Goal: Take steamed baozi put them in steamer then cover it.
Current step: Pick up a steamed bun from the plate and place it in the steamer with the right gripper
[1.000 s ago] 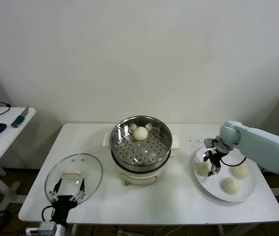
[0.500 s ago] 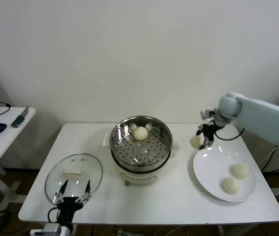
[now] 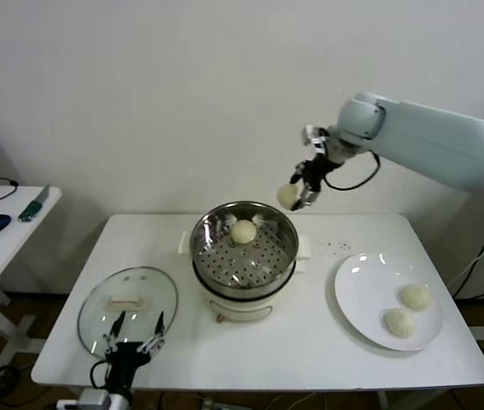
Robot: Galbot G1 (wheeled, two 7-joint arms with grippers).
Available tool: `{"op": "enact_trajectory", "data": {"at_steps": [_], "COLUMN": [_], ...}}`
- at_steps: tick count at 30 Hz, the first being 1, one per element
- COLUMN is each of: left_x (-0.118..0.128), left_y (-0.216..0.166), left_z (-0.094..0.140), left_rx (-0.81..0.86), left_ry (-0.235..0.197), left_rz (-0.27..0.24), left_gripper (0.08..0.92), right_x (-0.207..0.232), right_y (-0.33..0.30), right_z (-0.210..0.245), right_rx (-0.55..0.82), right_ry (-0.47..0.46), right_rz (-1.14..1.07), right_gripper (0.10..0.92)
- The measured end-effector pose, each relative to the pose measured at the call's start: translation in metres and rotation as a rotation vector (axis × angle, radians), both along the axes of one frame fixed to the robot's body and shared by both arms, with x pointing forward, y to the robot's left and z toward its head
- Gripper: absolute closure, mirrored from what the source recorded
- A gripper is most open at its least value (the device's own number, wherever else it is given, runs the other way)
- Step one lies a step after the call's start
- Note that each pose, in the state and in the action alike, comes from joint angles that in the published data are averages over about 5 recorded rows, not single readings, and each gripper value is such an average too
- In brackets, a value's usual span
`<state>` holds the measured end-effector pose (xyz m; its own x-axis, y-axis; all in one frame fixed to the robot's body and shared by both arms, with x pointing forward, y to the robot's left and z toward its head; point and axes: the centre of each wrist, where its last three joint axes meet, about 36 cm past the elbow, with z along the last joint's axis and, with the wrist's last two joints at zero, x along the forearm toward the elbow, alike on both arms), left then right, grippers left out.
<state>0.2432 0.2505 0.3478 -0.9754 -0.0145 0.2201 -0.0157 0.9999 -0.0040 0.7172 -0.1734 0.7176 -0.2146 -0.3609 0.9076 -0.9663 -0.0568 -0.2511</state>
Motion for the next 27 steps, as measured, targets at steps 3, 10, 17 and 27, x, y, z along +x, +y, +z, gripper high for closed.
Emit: {"op": "enact_trajectory", "data": {"at_steps": [3,10,17,27], "left_x": [-0.002,-0.001,0.004,0.009], "left_y": [0.002,0.006,0.01,0.012], "left_z": [0.0,0.002,0.004,0.003], "left_rx": [-0.004,-0.003,0.004,0.006], "left_ry": [0.001,-0.003,-0.007,-0.004], "left_rz": [0.005,0.012,0.015,0.017], "left_gripper": [0.177,0.177,0.177,0.177], "right_x": [-0.001,-0.004,-0.009,-0.017], "right_y": [0.031,0.086,0.117,0.143], "right_z": [-0.004,-0.035,-0.08,-0.128], "right_rx": [0.003,-0.007,-0.032,-0.057], "right_ry": [0.006,0.046,0.101,0.152], "right_rz": [0.027,0.081,0.116,0.149], "right_gripper": [0.318,0.318,0.318,0.314]}}
